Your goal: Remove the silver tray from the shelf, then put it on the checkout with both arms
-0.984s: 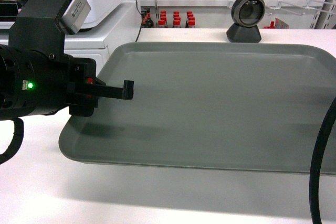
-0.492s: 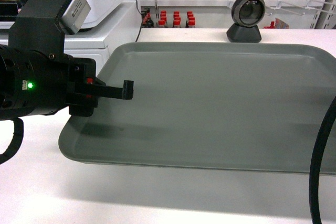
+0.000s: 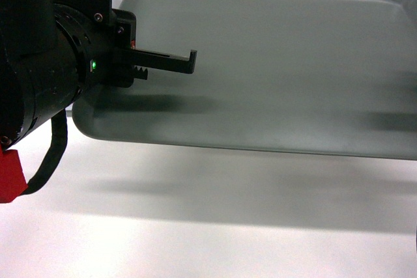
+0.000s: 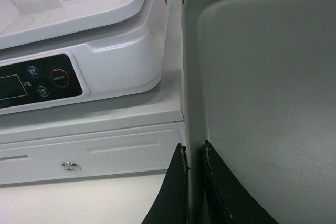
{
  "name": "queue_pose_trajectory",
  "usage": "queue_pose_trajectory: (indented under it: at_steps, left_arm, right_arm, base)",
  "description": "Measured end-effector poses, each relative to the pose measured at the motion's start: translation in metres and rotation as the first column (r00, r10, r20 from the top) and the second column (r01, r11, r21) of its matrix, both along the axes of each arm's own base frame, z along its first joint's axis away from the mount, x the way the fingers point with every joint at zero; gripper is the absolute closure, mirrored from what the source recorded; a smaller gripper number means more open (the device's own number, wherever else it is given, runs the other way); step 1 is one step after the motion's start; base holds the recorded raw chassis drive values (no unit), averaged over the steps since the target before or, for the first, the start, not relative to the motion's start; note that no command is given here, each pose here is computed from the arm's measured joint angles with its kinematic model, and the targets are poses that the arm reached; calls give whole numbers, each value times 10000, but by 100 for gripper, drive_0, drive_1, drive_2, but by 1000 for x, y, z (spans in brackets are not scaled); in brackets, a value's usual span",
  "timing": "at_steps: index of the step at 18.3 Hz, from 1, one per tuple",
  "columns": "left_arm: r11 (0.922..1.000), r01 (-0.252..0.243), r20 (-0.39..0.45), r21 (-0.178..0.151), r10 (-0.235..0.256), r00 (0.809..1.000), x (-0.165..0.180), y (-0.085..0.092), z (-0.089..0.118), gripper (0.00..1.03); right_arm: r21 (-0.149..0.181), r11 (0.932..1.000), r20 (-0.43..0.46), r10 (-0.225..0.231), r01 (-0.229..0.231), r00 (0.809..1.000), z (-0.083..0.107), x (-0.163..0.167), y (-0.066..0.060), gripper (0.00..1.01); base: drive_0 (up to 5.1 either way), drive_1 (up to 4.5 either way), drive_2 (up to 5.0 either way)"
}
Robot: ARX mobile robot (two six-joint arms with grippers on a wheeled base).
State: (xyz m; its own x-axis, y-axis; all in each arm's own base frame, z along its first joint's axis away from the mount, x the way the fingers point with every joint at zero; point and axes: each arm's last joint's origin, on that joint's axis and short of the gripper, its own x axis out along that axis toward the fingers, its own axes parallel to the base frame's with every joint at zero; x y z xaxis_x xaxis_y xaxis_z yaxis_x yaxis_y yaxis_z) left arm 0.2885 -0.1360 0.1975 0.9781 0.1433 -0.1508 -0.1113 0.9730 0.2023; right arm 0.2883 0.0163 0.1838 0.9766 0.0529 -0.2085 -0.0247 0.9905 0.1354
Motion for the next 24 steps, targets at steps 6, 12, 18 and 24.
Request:
queue_pose_trajectory:
  at_steps: [6,12,18,24]
  left_arm:
    - [9982,482,-745,-357,-507,9959,26,-16,-1,99]
    - [9983,468,-1348,-345,-510,9896,68,-37,-23,99]
    - [9984,569,-2103,-74,-571,9760,91,-49,-55,99]
    - [9985,552,-2299,-38,-546,9717,103,-55,-64,99]
  right_arm:
    - [-226,9997,-1130,43,-69,9936,-6,38,-21,98]
    - [-1211,9926,-1443,-177,1,9894,-2,77,-32,98]
    - [-1432,9897,-2258,-298,-30,9737,-45,106,-43,98]
    - [-1605,9870,-2068,-286,-51,9780,-49,121,-47,98]
  base:
    - [0,0,0]
    - [0,0,0]
    - [0,0,0]
    - [0,0,0]
